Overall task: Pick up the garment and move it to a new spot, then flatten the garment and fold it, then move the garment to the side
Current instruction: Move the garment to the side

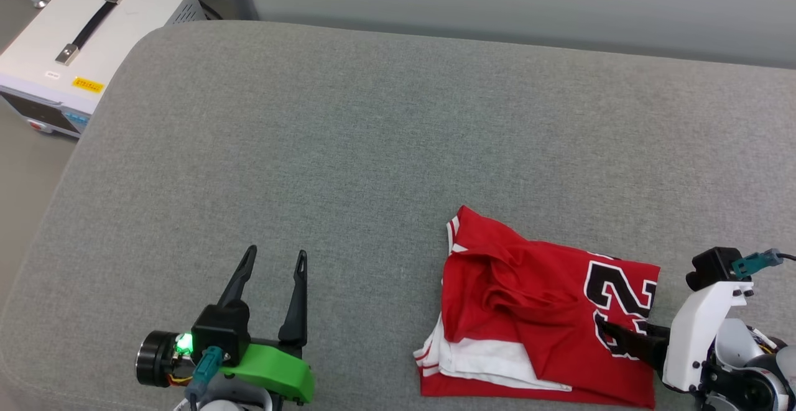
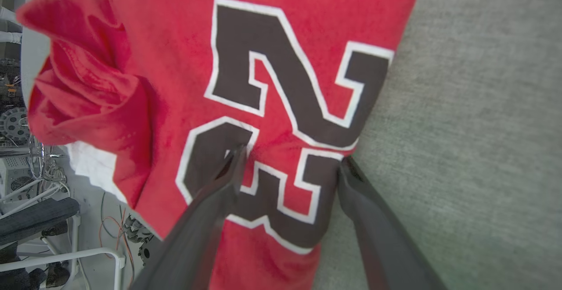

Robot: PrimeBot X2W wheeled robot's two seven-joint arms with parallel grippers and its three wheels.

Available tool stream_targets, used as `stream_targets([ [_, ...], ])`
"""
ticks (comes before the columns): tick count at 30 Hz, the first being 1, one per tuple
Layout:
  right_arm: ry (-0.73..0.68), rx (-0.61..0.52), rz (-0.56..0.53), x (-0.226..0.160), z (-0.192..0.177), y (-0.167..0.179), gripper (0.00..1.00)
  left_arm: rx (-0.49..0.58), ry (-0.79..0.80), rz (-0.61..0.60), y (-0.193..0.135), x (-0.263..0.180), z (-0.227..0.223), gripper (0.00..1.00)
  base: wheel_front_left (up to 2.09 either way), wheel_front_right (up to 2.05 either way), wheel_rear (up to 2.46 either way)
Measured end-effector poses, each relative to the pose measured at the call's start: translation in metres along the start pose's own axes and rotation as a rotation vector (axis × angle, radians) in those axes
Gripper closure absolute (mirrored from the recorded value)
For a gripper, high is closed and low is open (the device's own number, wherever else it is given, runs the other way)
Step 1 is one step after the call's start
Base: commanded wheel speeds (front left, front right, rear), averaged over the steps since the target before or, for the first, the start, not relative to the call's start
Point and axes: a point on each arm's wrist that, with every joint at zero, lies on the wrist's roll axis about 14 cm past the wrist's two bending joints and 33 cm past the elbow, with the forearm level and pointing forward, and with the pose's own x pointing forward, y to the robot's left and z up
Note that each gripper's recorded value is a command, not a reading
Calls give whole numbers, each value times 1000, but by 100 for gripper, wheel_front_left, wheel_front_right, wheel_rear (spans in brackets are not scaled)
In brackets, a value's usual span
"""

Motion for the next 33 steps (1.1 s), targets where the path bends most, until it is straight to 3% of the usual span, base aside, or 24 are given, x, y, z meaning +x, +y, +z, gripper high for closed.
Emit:
stream_targets([
  [6, 20, -19, 31, 13, -4, 9, 0, 2, 3, 5, 2, 2, -1, 0, 0, 0, 0],
  [7, 20, -27, 37, 15, -4, 11, 54, 3, 2, 6, 2, 3, -1, 0, 0, 0, 0],
  [8, 12, -33, 42, 15, -2, 12, 80, 3, 3, 8, 3, 3, -1, 0, 0, 0, 0],
  [9, 0, -36, 46, 15, -1, 13, 100, 3, 3, 8, 3, 3, -1, 0, 0, 0, 0],
  [16, -115, -96, 86, 8, 20, 29, 100, 0, -7, 1, 0, 4, 2, 0, 0, 0, 0],
  [22, -268, -188, 70, -18, 65, 30, 100, -3, -18, -21, -7, 9, 5, 0, 0, 0, 0],
  [33, -412, -264, -149, -95, 103, -30, 100, -21, -33, -142, -48, 34, 6, 0, 0, 0, 0],
])
